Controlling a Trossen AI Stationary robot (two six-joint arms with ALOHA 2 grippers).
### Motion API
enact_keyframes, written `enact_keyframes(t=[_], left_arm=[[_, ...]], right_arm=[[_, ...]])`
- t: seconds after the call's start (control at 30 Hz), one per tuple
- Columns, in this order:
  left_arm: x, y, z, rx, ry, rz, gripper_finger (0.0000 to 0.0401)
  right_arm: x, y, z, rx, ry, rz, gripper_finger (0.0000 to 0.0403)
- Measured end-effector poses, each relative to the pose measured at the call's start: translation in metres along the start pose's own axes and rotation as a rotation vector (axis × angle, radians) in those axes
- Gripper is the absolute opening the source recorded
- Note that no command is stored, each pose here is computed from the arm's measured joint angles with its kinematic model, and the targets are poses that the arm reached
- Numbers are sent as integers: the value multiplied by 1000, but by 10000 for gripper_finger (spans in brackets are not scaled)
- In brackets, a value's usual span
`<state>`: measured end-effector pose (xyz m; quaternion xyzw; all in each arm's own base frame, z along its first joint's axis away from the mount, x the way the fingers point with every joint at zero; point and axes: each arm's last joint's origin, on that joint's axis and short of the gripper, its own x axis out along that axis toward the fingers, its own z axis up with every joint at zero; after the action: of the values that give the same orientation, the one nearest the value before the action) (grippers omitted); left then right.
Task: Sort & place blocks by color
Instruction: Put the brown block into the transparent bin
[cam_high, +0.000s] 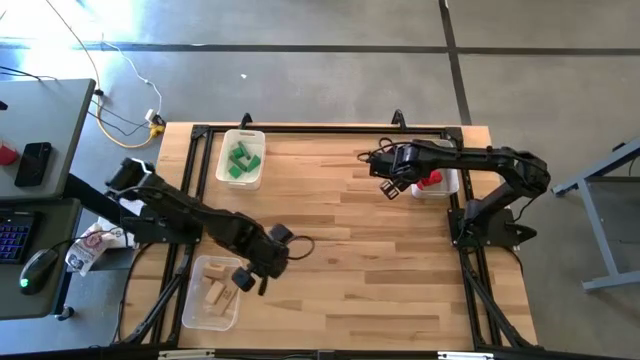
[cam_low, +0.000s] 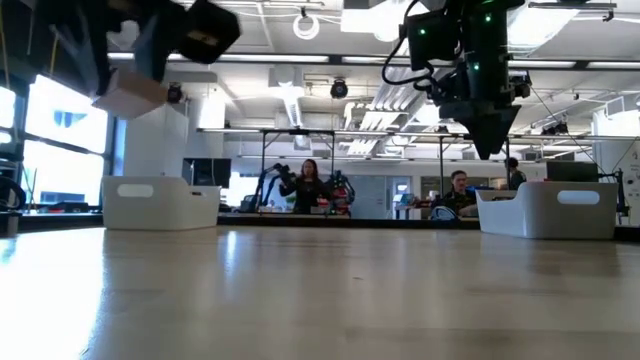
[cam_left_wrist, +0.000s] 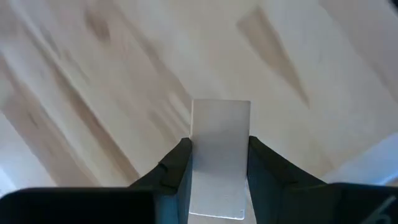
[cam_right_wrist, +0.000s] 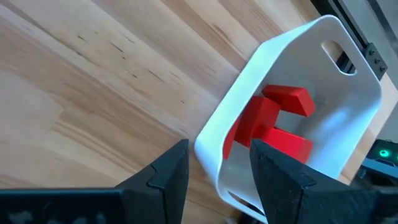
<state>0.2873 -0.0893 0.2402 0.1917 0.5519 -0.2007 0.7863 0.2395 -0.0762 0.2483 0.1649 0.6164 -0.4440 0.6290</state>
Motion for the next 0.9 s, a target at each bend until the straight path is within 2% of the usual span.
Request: enact_keyframes(t=[0.2,0.4,0.53,0.73,0.9], left_arm=[[-9,-20,-30,-134,-2,67,92],[-28,-42,-46,-235,-59,81,92],[-35,-56,-57,-328,-35,82,92],[-25,-77,-73,-429,40,53,92],[-12,-92,-80,-470,63,13,92]], right_arm=[[-1,2,0,0,-7,10,156],[-1,3,1,6,-18,21,156],[-1,3,2,10,-26,29,156],[-1,4,3,14,-33,37,156],[-1,5,3,14,-25,54,156]])
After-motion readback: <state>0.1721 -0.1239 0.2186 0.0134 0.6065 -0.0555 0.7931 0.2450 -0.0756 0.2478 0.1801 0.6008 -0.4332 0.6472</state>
